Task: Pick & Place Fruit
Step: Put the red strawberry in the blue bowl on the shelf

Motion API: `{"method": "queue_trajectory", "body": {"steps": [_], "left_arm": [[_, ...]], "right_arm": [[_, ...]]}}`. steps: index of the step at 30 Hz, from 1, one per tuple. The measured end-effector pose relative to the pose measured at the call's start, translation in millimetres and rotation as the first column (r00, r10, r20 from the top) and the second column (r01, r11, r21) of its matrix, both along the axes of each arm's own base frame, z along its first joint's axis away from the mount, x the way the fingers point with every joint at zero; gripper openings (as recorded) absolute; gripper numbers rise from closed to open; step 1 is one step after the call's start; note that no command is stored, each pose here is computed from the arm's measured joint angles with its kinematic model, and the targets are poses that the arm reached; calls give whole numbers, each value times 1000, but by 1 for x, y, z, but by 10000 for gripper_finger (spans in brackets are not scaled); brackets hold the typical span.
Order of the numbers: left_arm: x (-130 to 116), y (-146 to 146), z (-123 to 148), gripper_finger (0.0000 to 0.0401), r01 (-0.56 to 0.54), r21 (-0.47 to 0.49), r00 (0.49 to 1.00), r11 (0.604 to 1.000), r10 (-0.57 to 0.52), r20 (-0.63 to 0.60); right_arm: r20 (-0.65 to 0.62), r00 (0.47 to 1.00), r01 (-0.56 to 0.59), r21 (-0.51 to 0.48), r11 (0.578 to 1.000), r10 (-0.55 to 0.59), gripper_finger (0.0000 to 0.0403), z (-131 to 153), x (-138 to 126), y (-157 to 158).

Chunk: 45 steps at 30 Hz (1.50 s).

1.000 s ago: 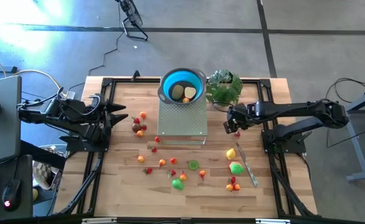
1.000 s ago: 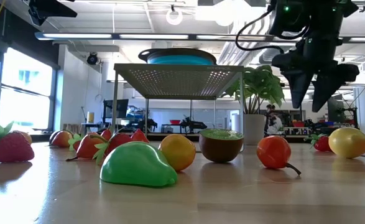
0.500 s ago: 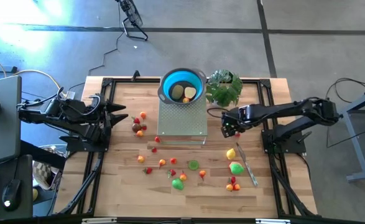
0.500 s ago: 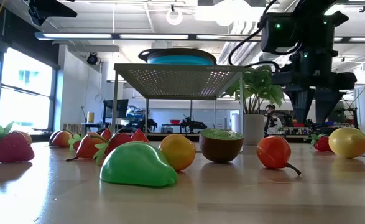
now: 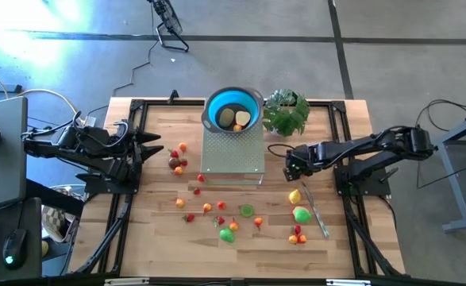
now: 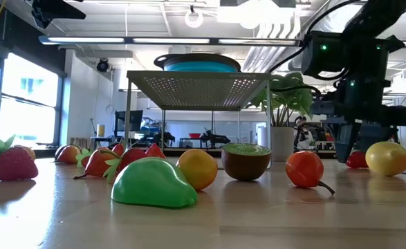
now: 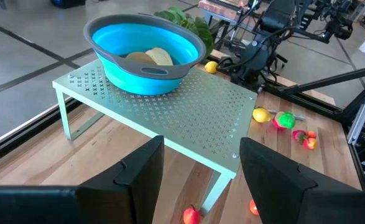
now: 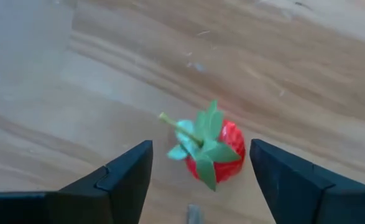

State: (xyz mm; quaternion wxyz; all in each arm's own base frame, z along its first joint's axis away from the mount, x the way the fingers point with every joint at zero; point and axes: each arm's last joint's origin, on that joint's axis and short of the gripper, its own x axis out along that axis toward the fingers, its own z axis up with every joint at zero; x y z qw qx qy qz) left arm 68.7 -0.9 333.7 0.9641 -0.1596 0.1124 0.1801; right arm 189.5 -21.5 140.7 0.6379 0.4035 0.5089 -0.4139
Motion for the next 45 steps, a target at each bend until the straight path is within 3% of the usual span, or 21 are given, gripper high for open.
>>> {"method": "queue_trajectory", "body": {"steps": [15, 27, 37, 41, 45], "left_arm": [[0, 0, 0, 205, 0, -2, 1000, 1000, 0, 1], [0, 0, 0, 205, -1, -3, 1000, 1000, 1, 1], [0, 0, 0, 205, -1, -3, 1000, 1000, 1, 1], [0, 0, 0, 205, 0, -3, 1000, 1000, 0, 1], [0, 0, 0, 205, -1, -3, 1000, 1000, 1, 1]], "right_arm": [[-25, 1000, 16, -11, 1000, -17, 150, -7, -7, 0], [-9, 1000, 7, -20, 1000, -7, 148, -6, -6, 0], [213, 974, -81, -2, 997, 79, 143, 16, 0, 8], [363, 924, -133, 3, 991, 123, 143, 32, 3, 15], [527, 834, -181, -22, 983, 165, 141, 51, 6, 21]]}}
